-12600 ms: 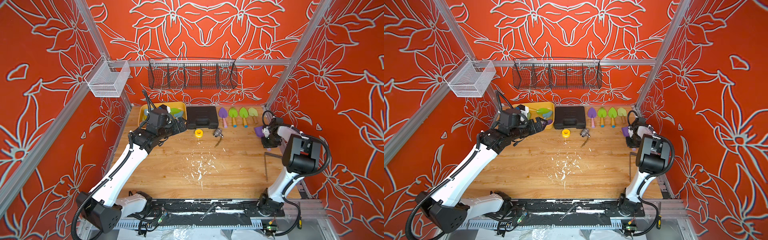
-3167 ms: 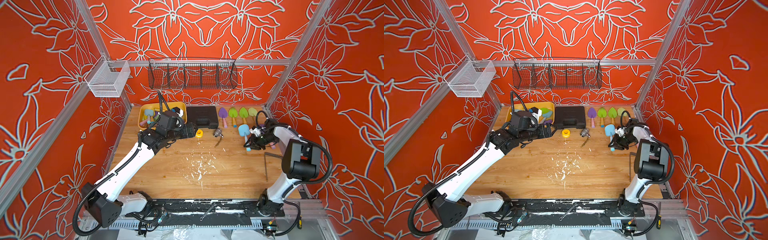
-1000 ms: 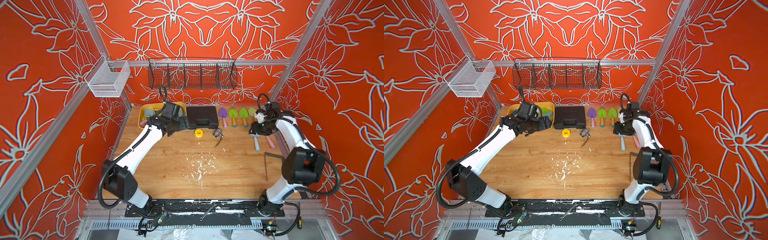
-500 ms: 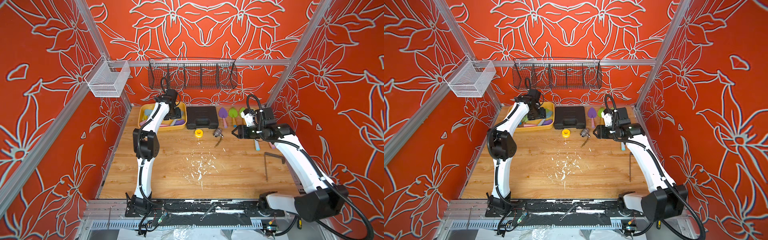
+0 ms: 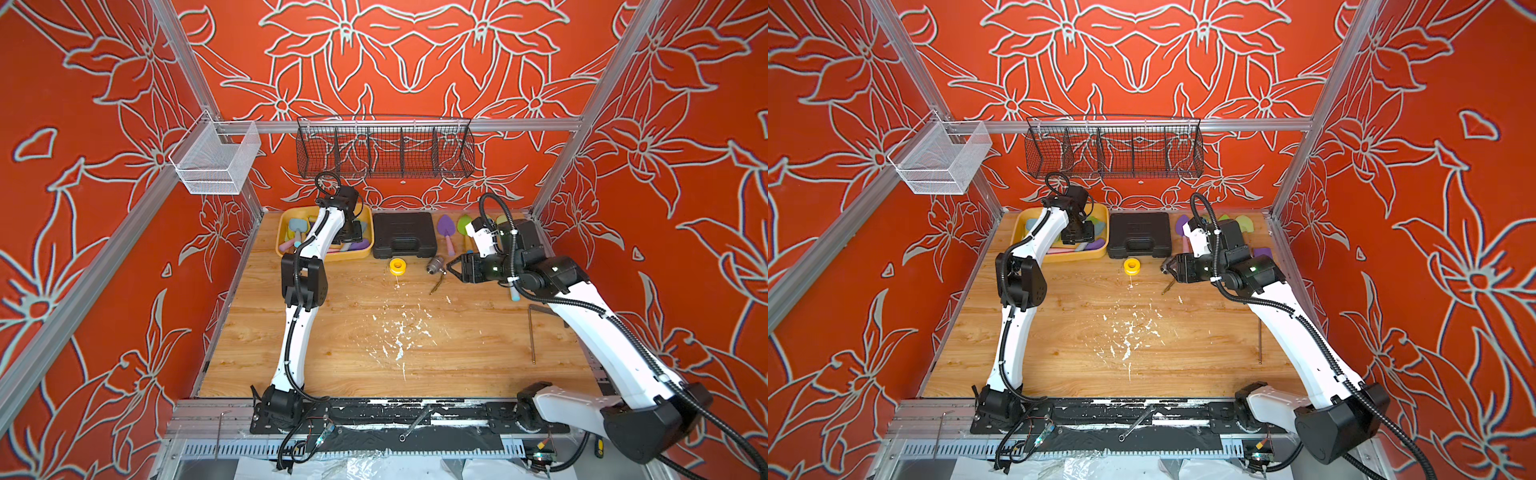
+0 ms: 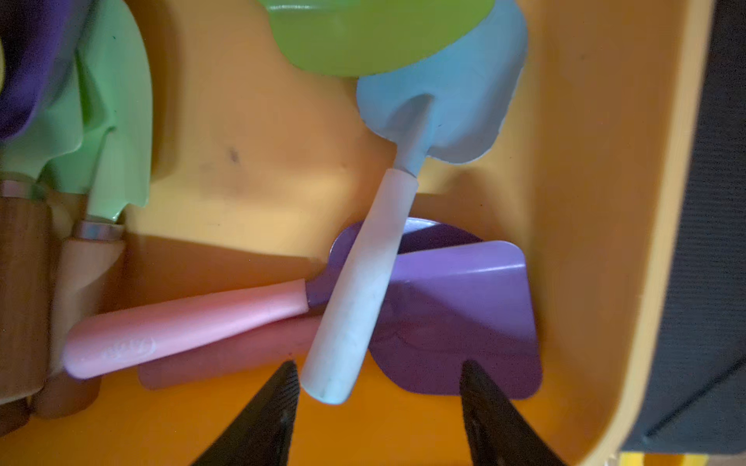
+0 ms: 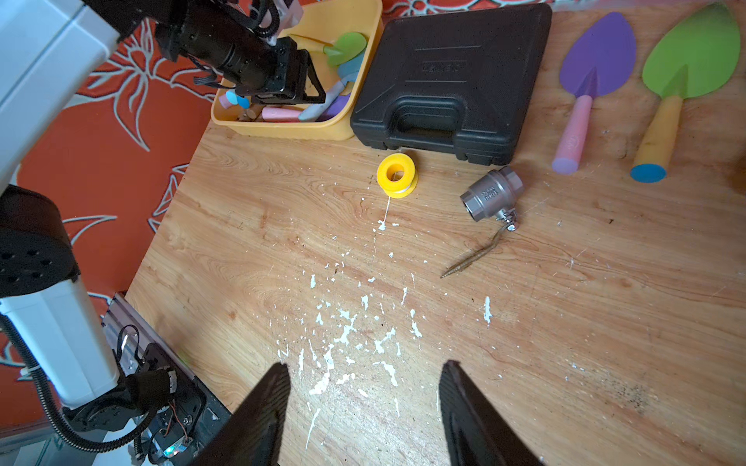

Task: Take the shovel out of the storage box
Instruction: Pick up the shovel from the storage box, then place the shovel at the center of the board.

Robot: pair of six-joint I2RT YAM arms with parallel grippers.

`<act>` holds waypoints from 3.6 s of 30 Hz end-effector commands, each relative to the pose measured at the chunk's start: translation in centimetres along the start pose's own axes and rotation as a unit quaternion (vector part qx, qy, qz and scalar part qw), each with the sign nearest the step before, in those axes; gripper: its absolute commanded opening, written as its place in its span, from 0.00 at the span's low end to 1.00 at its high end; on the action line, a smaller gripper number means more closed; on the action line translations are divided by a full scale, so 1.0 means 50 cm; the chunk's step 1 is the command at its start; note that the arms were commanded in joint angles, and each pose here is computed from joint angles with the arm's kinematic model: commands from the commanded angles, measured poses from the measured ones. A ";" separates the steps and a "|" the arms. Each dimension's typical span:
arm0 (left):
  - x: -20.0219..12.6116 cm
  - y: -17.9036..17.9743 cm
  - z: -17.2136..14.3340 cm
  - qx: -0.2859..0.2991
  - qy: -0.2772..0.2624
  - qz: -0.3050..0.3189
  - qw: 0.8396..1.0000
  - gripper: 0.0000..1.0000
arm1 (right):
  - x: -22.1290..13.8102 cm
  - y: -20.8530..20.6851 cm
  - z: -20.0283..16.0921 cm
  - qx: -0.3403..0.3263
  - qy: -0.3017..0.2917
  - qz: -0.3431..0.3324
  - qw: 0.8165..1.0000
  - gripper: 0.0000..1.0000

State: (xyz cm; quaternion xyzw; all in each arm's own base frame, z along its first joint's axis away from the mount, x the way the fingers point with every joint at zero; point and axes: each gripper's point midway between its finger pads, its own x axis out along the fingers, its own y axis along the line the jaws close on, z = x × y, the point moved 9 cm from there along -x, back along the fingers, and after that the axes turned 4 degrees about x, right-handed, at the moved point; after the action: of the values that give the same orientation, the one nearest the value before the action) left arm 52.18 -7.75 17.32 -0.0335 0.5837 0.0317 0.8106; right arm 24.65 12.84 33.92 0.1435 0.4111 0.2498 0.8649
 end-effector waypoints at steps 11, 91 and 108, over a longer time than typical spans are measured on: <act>0.089 0.010 -0.016 0.000 0.041 0.003 0.999 0.42 | 0.010 0.011 0.020 -0.013 -0.008 0.004 1.000 0.62; -0.366 -0.338 -0.306 0.022 0.024 -0.230 0.973 0.00 | 0.392 0.078 0.027 0.240 0.161 0.072 0.955 0.40; -0.401 -0.323 -0.305 0.046 -0.019 -0.295 0.954 0.58 | 0.328 0.023 0.022 0.201 0.167 0.065 0.963 0.00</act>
State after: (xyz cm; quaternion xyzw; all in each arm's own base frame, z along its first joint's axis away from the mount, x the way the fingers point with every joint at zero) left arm 32.48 -24.61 27.98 -0.1366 0.6130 -0.1542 0.7628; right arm 35.65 23.54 23.78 0.3282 0.5742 0.2041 0.7217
